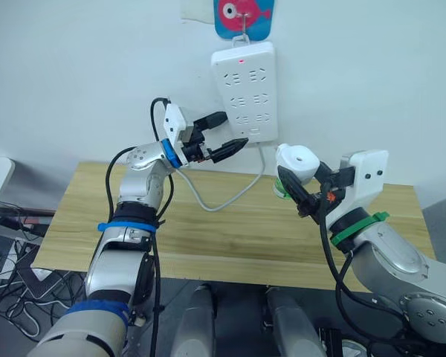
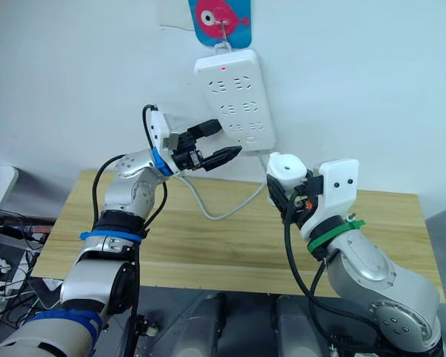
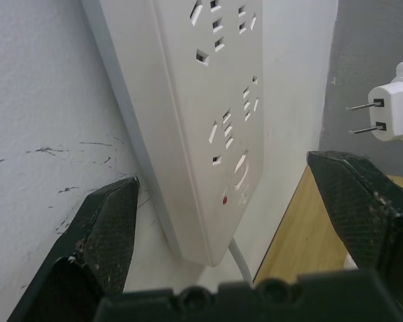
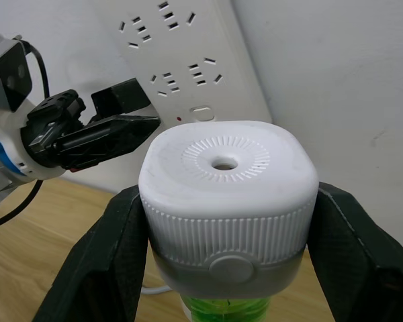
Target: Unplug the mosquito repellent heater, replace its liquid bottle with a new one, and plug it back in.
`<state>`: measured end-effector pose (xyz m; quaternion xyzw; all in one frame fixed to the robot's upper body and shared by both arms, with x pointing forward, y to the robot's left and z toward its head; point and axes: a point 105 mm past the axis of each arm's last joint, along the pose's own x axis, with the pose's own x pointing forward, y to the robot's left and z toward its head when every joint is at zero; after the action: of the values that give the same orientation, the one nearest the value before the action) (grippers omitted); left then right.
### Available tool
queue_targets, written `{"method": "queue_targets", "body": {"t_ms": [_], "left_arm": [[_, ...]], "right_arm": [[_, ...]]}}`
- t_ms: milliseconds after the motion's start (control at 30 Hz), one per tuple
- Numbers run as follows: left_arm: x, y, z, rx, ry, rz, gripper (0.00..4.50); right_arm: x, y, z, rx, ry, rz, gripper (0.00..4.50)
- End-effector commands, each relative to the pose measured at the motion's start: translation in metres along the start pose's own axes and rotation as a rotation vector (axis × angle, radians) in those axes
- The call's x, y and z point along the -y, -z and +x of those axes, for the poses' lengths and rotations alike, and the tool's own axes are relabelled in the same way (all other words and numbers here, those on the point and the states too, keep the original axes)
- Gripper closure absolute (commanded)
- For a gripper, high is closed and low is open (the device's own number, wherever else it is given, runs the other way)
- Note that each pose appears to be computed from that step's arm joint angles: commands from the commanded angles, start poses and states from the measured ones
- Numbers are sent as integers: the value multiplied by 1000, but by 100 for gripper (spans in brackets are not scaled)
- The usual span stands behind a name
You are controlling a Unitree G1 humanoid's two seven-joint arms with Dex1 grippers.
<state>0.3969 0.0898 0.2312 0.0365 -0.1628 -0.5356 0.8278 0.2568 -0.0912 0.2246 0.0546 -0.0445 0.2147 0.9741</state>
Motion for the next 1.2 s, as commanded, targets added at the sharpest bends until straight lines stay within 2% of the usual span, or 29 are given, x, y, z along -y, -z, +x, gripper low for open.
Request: {"method": "queue_targets", "body": {"t_ms": [33,267,533,633,900,933,1200], "left_arm": [[-2,-22,9,56,39,45,0],[13,-28,19,82,155,-3,0],[8,-32,9,64,151,-39,0],[6,-31,2,55,134,-74,59],[6,-32,-1,48,118,-92,308],[6,-32,-1,48,116,-93,321],[8,-27,0,32,104,-87,320]], "right_arm": [[-8,-14,-7,63,-23,-14,157],[-6,-13,-7,65,-7,-3,157],[-4,-15,-8,67,-3,-20,157],[-4,-19,-8,75,-3,-28,157],[-10,-27,-3,85,-27,-40,157],[-13,-29,0,88,-40,-47,157],[-26,-31,18,59,-100,-120,157]]}}
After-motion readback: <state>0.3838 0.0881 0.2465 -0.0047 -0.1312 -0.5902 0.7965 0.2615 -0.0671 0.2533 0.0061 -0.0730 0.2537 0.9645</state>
